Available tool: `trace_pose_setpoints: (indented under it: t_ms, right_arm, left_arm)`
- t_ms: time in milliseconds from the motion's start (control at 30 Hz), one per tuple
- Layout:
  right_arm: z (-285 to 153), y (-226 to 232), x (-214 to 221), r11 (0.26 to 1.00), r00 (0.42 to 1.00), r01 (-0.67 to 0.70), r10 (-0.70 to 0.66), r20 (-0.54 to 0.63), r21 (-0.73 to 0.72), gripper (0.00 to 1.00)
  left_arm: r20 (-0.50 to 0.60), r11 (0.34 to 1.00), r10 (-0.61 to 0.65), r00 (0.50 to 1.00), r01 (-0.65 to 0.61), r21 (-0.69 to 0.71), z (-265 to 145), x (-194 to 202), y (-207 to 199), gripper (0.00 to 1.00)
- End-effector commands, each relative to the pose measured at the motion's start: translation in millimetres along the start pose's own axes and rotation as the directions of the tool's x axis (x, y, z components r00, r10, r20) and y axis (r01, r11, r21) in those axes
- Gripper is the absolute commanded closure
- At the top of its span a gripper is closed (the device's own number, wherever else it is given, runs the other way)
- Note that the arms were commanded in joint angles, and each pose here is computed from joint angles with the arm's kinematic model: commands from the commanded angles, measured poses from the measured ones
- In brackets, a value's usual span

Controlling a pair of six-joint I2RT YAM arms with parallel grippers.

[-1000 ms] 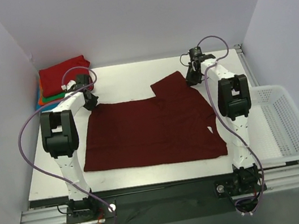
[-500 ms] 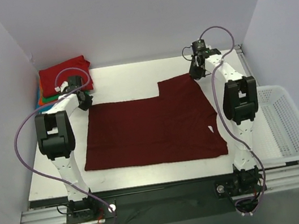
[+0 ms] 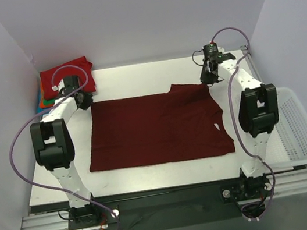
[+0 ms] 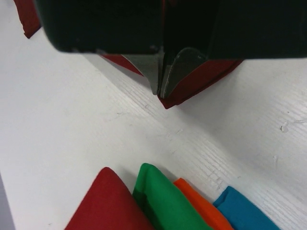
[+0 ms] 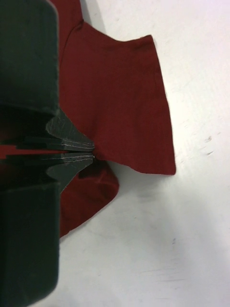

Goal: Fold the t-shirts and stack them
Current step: Grap the side of the flattened tshirt furthest away from the robot with both arms, then fold the other side of the tshirt into a rectangle

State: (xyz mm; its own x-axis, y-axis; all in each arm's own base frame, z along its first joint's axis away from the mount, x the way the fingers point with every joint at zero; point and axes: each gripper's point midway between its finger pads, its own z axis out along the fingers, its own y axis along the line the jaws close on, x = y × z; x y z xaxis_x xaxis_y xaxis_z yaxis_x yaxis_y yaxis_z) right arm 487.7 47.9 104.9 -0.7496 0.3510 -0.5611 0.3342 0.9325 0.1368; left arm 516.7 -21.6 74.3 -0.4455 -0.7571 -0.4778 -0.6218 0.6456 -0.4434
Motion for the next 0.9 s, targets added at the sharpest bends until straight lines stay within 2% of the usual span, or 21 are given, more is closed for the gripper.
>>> trace_pose_setpoints:
  t_ms: [0, 200, 267, 400, 867]
  right_arm:
    - [-26, -15, -6, 0.999, 0.998, -0.022, 0.02, 0.053, 0.033, 1.0]
    - [-45, -23, 15, 0.998, 0.998, -0.048, 0.047, 0.053, 0.027, 1.0]
    - [-54, -24, 17, 0.998, 0.996, -0.057, 0.056, 0.065, 0.022, 1.0]
    - [-61, -36, 43, 0.997, 0.997, -0.068, 0.067, 0.041, 0.042, 1.0]
    - [-88, -54, 89, 0.996, 0.996, -0.078, 0.075, 0.049, 0.049, 1.0]
  left_arm:
    - [0.079, 0.994, -0.022, 0.997, 0.013, 0.105, -34, -27, -19, 1.0]
    - [0.086, 0.992, -0.036, 0.996, 0.025, 0.125, -58, -18, -9, 1.0]
    - [0.091, 0.994, -0.056, 0.994, 0.046, 0.102, -59, -23, 9, 1.0]
    - [0.097, 0.992, -0.073, 0.993, 0.062, 0.106, -72, -21, 19, 1.0]
    - [0.066, 0.991, -0.114, 0.991, 0.108, 0.083, -98, 8, 70, 1.0]
